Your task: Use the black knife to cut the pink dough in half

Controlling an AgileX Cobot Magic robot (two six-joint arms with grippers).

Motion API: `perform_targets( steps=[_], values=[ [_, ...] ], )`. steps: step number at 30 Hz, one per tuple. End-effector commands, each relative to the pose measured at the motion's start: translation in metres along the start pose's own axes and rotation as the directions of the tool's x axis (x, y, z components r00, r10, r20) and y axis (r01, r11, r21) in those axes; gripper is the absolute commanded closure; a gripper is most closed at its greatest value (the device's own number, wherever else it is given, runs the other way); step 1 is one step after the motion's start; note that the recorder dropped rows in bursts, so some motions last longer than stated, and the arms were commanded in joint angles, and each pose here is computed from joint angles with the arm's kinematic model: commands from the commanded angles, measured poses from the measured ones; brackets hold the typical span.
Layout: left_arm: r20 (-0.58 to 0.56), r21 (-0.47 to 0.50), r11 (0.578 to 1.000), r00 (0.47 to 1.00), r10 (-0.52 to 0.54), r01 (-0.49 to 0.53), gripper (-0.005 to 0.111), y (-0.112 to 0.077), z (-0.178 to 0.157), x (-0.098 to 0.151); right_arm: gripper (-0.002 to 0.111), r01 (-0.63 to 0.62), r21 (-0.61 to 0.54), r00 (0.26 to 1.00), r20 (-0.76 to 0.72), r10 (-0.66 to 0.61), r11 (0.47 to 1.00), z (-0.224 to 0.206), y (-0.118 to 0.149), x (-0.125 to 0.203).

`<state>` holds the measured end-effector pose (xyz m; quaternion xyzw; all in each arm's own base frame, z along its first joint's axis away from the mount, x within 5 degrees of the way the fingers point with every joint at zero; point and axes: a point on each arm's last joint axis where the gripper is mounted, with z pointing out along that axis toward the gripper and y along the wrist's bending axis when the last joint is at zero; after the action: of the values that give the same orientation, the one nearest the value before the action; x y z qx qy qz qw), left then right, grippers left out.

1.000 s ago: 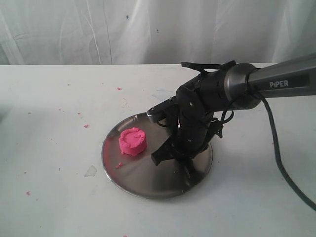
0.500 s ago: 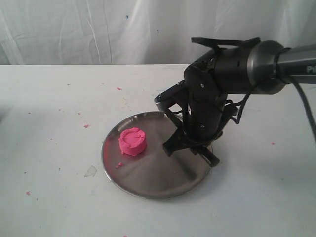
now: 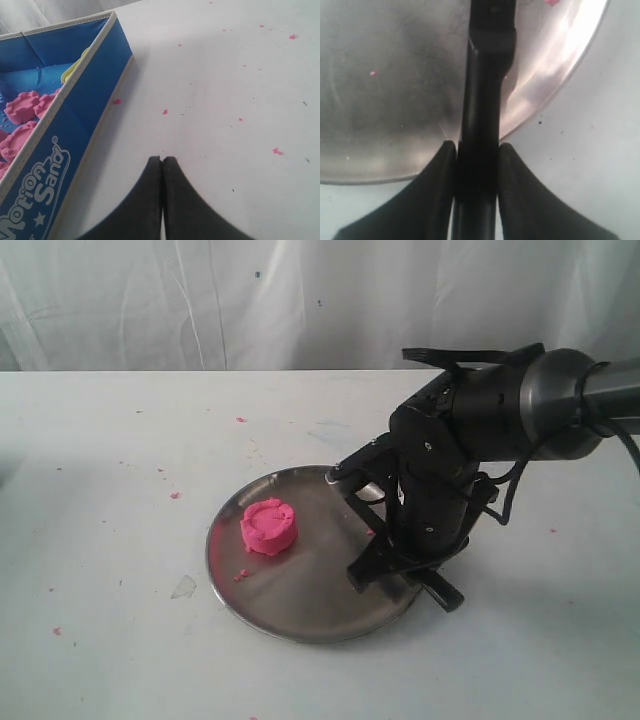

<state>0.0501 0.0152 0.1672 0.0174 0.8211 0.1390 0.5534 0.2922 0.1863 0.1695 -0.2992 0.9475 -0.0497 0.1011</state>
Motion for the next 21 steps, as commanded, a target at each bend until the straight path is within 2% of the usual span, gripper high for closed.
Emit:
perform_targets(
  steps=[1, 8, 12, 21],
  values=[
    [0.004, -0.004, 1.000, 1.000, 0.001, -0.001, 0.107, 0.000, 0.000, 0.000, 0.077, 0.049, -0.016, 0.999, -0.011, -0.049, 0.999, 0.000, 0.001, 0.003],
    [0.004, -0.004, 1.000, 1.000, 0.001, -0.001, 0.107, 0.000, 0.000, 0.000, 0.063, 0.070, -0.042, 0.997, 0.011, -0.070, 0.997, 0.001, 0.004, 0.002],
    [0.004, -0.004, 1.000, 1.000, 0.001, -0.001, 0.107, 0.000, 0.000, 0.000, 0.063, 0.070, -0.042, 0.997, 0.014, -0.069, 0.997, -0.001, 0.004, 0.002],
    [0.004, -0.004, 1.000, 1.000, 0.001, -0.001, 0.107, 0.000, 0.000, 0.000, 0.063, 0.039, -0.069, 0.998, 0.060, -0.035, 0.997, -0.034, 0.001, 0.001]
  ],
)
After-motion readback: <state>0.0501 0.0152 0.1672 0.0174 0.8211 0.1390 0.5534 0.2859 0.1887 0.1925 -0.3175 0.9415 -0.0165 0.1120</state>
